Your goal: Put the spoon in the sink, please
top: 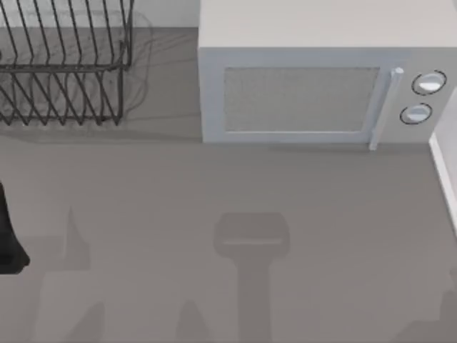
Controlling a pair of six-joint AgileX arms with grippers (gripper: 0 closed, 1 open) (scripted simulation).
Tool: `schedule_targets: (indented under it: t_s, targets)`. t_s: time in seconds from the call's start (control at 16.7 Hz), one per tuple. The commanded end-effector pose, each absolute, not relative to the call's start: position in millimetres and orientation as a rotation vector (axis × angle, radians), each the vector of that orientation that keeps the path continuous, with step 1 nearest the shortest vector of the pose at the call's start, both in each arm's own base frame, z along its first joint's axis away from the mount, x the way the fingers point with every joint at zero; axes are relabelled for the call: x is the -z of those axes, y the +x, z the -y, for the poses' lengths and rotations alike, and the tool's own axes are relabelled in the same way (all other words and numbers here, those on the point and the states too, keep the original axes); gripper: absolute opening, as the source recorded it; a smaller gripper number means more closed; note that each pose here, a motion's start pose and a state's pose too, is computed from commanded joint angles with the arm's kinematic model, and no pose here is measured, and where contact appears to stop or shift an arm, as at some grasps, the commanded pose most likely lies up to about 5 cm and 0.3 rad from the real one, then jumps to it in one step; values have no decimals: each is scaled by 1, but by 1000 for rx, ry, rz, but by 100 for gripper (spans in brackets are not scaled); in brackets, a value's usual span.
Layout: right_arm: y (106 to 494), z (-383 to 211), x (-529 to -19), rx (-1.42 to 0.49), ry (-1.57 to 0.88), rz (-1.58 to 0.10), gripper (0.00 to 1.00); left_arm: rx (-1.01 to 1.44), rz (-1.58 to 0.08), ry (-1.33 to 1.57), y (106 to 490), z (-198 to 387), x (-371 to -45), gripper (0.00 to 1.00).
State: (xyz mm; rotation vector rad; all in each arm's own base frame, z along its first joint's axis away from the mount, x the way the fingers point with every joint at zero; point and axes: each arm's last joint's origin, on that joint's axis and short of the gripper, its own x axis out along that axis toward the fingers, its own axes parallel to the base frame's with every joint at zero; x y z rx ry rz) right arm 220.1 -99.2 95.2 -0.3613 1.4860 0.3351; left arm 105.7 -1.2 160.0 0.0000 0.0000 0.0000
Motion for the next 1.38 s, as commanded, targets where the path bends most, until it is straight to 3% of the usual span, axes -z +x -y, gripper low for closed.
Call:
schedule_targets:
  t_s: [0.12, 0.9, 1.38]
  targets:
    - [220, 99, -95, -335, -361, -1486, 100, 0, 0, 0, 106, 1, -160, 100]
    - [220, 99, -95, -335, -361, -1486, 2, 0, 0, 0, 106, 1, -160, 100]
    - [220, 99, -95, -335, -361, -1486, 0, 0, 0, 0, 106, 1, -160, 100]
